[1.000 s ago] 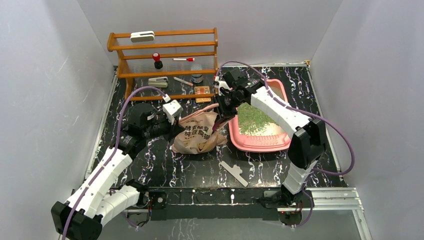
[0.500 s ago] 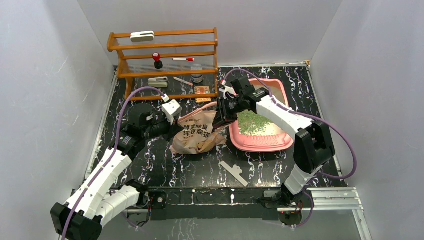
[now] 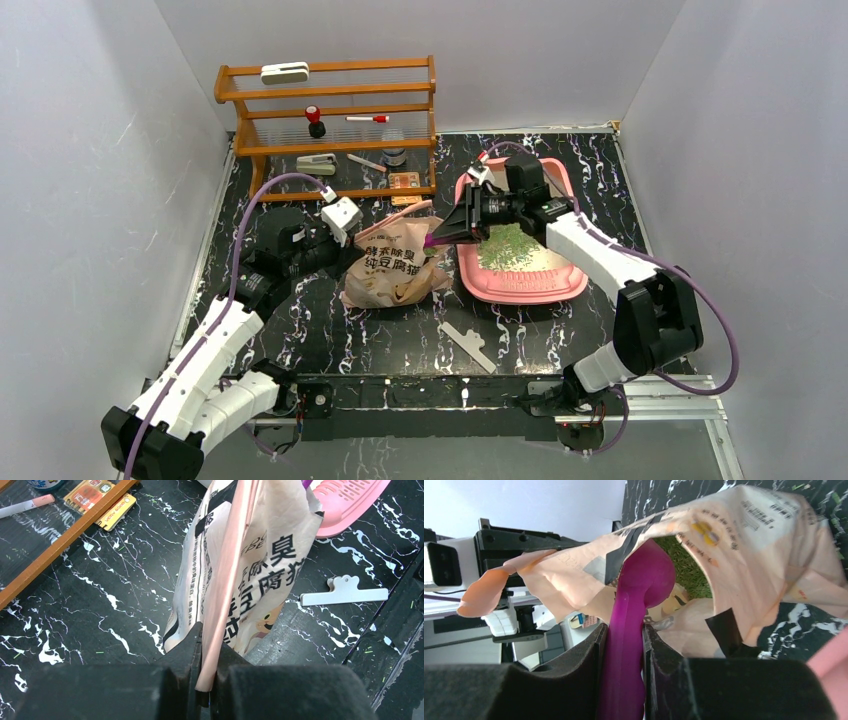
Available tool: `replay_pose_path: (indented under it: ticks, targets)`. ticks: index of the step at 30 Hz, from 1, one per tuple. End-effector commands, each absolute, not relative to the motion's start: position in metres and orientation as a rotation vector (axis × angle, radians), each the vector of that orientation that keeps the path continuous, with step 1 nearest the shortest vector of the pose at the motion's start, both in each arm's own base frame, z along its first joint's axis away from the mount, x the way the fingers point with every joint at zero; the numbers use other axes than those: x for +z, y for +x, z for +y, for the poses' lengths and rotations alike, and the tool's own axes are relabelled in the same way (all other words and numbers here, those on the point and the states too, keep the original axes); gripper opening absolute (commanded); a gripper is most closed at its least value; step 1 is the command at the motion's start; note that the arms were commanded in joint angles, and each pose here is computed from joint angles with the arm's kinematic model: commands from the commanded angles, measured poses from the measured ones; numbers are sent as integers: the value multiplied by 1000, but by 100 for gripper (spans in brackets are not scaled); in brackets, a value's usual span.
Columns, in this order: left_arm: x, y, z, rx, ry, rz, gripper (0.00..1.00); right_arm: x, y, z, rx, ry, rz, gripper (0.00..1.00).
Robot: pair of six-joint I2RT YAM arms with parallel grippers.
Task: Fill the litter box with clean litter
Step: 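Scoop the cat litter from the cat litter bag.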
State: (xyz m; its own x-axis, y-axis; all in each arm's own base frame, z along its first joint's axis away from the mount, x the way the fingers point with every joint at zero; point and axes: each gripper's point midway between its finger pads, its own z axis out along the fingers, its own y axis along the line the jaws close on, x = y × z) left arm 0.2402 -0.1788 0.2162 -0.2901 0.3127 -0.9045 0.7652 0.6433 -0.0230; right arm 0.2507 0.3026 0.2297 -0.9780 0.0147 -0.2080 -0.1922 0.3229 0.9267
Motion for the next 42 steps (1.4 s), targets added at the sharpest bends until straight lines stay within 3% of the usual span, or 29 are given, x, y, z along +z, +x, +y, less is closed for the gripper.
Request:
replay_pose_path:
  ticks: [1, 13, 24, 28, 42]
  targets:
    - [246, 240, -186, -586, 884, 1730, 0, 254, 261, 282, 1597, -245, 2365, 0]
    - [249, 239, -189, -596, 923, 1713, 0, 217, 271, 249, 961, -377, 2680, 0]
    - [244, 242, -189, -594, 916, 1726, 0, 170, 253, 307, 812, -639, 2816, 0]
    - [243, 243, -191, -604, 916, 1733, 0, 165, 249, 326, 928, -653, 2806, 0]
    - [244, 246, -192, -603, 915, 1731, 0, 250, 254, 332, 1729, -462, 2351, 0]
